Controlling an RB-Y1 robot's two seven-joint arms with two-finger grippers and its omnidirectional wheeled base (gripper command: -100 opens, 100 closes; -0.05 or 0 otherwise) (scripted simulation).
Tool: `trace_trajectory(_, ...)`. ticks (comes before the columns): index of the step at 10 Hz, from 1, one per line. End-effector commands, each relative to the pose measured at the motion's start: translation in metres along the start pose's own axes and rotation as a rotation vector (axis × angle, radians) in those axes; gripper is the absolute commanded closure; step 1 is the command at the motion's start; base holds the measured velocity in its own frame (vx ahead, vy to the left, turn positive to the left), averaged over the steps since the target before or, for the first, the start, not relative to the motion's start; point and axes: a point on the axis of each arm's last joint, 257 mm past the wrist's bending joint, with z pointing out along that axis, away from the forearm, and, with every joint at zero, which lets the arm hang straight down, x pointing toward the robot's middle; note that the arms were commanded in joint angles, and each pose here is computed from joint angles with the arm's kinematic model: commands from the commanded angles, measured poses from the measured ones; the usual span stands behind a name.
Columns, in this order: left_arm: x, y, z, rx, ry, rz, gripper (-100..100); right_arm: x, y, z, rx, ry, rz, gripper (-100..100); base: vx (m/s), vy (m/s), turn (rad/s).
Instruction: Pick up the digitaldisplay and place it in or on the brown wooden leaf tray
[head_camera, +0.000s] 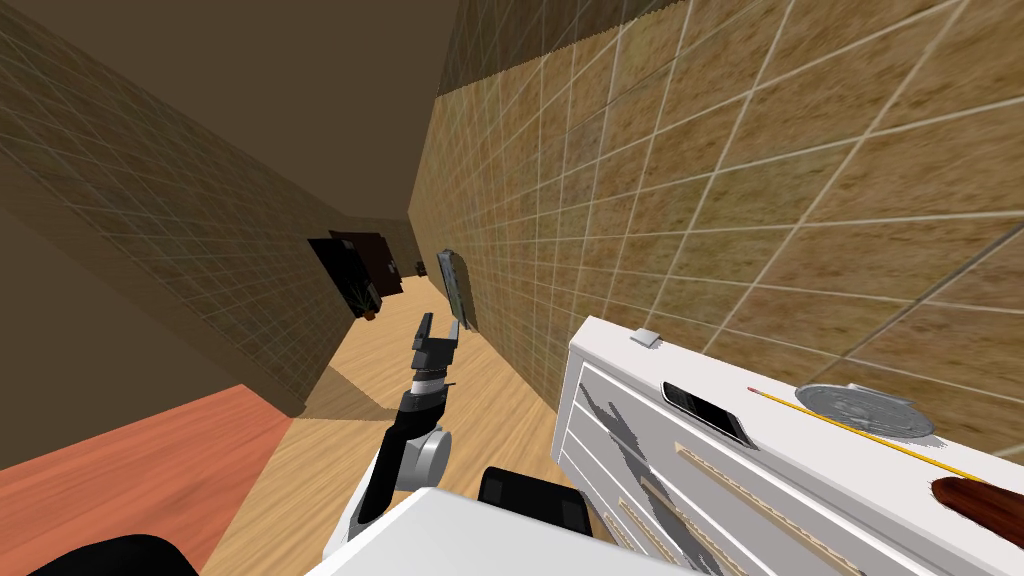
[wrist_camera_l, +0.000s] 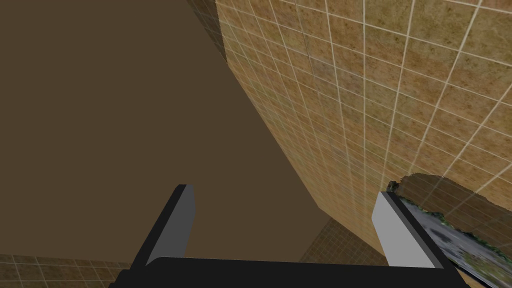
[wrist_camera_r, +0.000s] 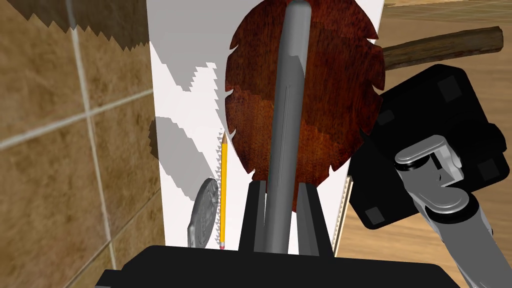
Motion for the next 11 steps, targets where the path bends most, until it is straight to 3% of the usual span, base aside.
trace_trajectory(1,0.000,0.000,0.000,0.000,0.000,0.000,0,0.000,0.000,0.000,0.001,0.000,-0.001,100,-0.018,0.005,0.050)
trace_trajectory(8,0.000,0.000,0.000,0.000,0.000,0.000,0,-0.001,0.008,0.001,-0.025,-0.012,0.008,100,-0.010,-0.032,0.010)
trace_trajectory(11,0.000,0.000,0.000,0.000,0.000,0.000,0,-0.007,0.029,0.004,-0.094,-0.057,0.029,100,-0.039,-0.071,0.055)
